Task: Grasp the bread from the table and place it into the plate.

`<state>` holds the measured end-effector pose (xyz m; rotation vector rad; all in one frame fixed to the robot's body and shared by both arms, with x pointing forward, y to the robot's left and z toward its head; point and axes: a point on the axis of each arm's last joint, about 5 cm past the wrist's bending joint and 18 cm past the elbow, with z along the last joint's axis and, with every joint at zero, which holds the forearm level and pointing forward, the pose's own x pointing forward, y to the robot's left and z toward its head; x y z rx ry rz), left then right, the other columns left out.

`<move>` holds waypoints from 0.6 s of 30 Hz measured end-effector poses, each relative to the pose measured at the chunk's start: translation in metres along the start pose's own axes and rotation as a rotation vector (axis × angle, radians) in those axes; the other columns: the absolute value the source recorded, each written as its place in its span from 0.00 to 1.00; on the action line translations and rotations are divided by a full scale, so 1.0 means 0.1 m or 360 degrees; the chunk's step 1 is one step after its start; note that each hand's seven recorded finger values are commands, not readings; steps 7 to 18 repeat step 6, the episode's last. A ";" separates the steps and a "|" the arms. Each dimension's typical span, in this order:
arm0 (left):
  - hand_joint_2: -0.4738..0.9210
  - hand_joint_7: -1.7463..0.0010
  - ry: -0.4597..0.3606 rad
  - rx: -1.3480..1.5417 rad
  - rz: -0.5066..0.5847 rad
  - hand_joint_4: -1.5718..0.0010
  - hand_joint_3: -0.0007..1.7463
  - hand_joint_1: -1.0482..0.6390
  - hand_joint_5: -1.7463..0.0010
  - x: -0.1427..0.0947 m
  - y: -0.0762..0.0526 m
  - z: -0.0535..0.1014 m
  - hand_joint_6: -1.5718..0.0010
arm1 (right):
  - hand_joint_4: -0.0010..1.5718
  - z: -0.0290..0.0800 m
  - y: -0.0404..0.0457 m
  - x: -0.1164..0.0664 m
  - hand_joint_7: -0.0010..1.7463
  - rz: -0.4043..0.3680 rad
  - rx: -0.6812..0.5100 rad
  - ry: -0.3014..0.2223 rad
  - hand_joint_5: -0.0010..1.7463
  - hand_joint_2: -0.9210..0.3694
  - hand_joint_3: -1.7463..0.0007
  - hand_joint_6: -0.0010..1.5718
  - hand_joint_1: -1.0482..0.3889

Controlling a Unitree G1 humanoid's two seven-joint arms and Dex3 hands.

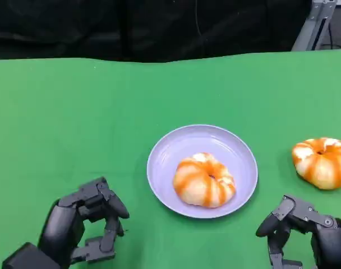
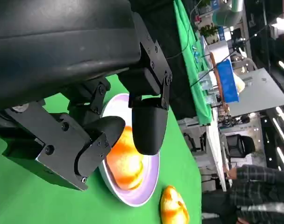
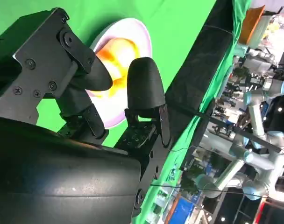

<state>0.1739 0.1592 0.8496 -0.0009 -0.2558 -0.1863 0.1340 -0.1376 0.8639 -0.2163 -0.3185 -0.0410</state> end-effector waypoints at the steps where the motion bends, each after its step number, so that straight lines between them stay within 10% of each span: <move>1: 0.62 0.15 0.0000 -0.0002 0.0002 0.47 0.78 0.60 0.04 0.00 0.00 0.00 0.49 | 0.61 0.00 -0.001 0.00 0.76 0.0000 0.0000 -0.0004 0.95 0.54 0.16 0.57 0.75; 18: 0.59 0.15 -0.0002 -0.0005 -0.0014 0.47 0.81 0.59 0.04 0.02 0.03 -0.01 0.49 | 0.63 -0.02 0.006 0.00 0.73 0.0008 0.0009 -0.0026 0.94 0.55 0.17 0.58 0.74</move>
